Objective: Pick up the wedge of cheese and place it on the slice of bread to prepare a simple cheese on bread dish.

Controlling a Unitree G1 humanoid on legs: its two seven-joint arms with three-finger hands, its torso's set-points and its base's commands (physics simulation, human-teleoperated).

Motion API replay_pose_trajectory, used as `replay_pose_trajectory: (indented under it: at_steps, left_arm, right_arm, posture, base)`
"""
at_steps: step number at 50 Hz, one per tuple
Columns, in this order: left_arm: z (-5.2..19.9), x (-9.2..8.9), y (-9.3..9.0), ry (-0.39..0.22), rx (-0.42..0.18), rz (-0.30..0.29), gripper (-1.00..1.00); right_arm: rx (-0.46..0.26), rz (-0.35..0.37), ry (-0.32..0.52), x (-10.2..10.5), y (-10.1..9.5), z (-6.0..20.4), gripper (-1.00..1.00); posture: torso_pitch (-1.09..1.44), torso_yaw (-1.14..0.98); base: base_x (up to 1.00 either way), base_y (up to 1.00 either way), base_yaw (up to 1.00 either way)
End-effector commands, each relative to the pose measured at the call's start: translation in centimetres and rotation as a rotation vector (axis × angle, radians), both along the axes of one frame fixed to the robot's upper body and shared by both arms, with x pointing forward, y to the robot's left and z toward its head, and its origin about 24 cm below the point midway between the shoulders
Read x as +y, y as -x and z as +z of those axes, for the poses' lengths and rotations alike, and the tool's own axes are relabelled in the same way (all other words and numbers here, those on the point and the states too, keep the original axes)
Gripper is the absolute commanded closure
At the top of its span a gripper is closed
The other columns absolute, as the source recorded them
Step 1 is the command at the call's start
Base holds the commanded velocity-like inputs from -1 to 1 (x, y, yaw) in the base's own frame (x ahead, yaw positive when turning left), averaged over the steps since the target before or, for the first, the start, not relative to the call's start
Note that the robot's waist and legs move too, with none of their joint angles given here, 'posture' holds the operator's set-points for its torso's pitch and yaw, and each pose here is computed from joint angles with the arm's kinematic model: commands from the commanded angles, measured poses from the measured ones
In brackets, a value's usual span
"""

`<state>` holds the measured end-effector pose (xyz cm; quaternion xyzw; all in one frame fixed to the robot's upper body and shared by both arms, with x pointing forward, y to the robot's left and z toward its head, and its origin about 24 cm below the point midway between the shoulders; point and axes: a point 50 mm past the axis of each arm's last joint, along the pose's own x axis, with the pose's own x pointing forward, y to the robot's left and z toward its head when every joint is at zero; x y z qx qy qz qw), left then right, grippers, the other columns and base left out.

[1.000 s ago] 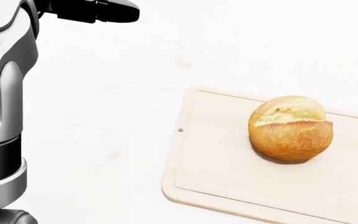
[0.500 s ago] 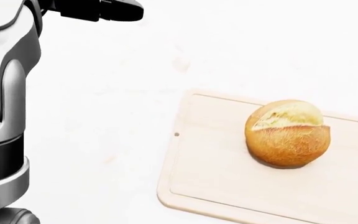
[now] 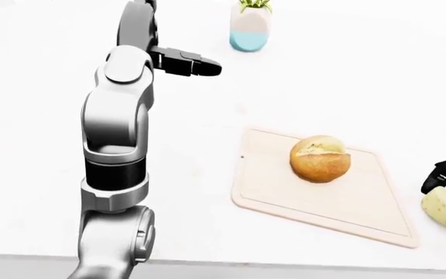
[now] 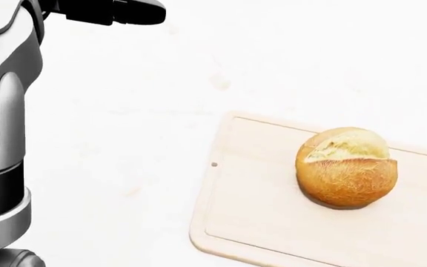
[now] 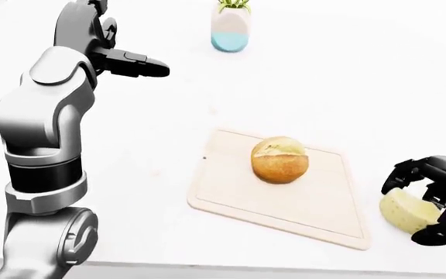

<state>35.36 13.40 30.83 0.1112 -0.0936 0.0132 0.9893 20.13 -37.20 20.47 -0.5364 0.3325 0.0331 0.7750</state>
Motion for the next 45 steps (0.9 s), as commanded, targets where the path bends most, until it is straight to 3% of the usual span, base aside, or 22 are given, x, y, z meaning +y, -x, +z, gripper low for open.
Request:
replay_pose_trajectory:
  at_steps: [1,3,30,45]
  left_arm:
    - [2.1,-0.3,0.8,-0.003,-0.096,-0.014,-1.00]
    - [2.1,-0.2,0.8,-0.002,-0.097,-0.013,-1.00]
    - [2.5,-0.2,0.9,0.002,-0.102,-0.011,-1.00]
    - [2.4,0.3,0.8,0.009,-0.100,-0.004,-1.00]
  right_arm:
    - [0.003,0.006,0.001,0.1,0.1,0.7,0.87]
    - [-0.002,0.008,0.005,0.1,0.1,1.0,1.00]
    - [-0.085,0.046,0.043,1.6,-0.7,6.3,1.00]
    - [-0.147,0.103,0.084,3.9,-2.9,10.6,1.00]
  posture:
    - [0.00,0.00]
    - [0.00,0.00]
    - [0.00,0.00]
    - [0.00,0.00]
  base:
    - [0.00,0.00,0.00]
    - [0.00,0.00,0.00]
    - [0.00,0.00,0.00]
    - [0.00,0.00,0.00]
